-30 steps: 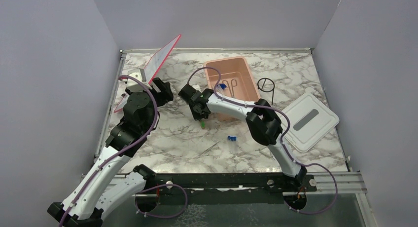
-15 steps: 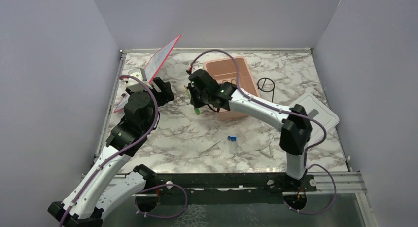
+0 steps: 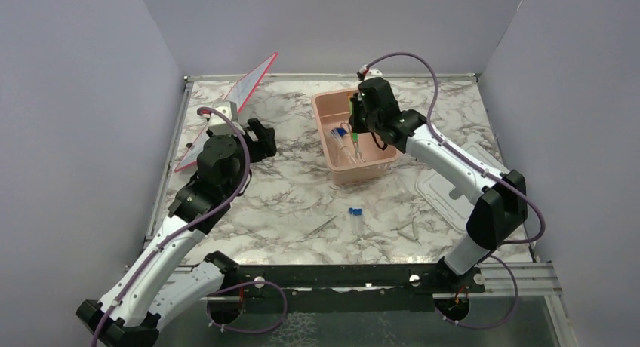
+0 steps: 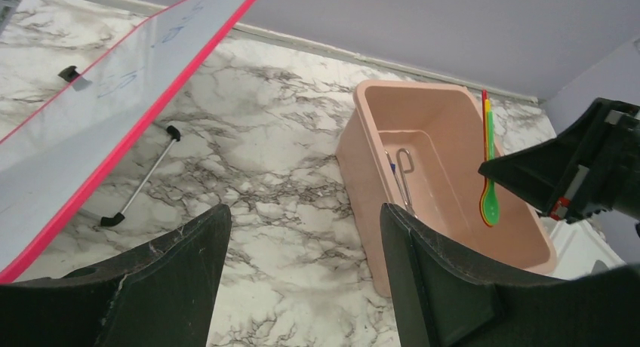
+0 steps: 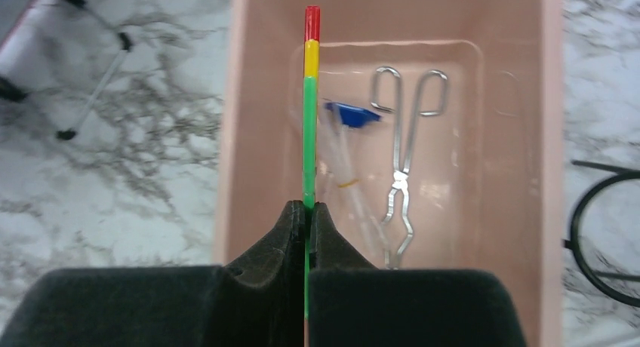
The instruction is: Organize the chemistry lab equipment
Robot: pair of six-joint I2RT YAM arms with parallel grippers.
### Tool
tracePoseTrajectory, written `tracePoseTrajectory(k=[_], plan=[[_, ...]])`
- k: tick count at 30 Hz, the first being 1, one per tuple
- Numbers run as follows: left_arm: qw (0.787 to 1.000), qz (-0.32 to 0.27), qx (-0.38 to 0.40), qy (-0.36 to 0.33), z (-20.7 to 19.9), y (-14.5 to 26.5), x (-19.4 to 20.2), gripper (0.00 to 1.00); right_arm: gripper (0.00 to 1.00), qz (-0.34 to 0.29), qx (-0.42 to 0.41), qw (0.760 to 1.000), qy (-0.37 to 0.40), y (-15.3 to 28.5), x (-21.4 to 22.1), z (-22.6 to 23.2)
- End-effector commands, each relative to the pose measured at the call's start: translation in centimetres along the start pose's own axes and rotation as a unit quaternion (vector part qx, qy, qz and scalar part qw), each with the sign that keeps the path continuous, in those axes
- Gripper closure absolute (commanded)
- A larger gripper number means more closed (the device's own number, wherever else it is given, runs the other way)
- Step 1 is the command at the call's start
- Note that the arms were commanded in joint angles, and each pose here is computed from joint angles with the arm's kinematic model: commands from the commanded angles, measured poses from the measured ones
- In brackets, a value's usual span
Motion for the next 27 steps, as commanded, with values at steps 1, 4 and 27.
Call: tracePoseTrajectory(k=[1,4,27], plan=[[0.997,0.018,0.076,-0.007,-1.3,-0.6,0.7,0.25,0.99,0.013,0.018,1.0,-0.004,-0.2,0.6,-2.7],[0.993,0.042,0.108,-0.022,-1.9,-1.1,1.7,0.25,0.99,0.04,0.023,0.999,0.003,-1.9,1.9,-4.1],[0.977,0.124,0.164,-0.054,-2.6,-2.5,5.4,0.06,0.92,0.186,-0.022,0.982,0.023,-8.1,8.2,-4.6]])
Point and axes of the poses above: each gripper's point midway between its finger pads, its own y axis back along the fingers, its own z axis along the line the jaws close on, x = y × z, the point moved 10 cm from there along y, back along the fingers, and after that the axes turned 7 degrees about -y, right-handed, at the moved point
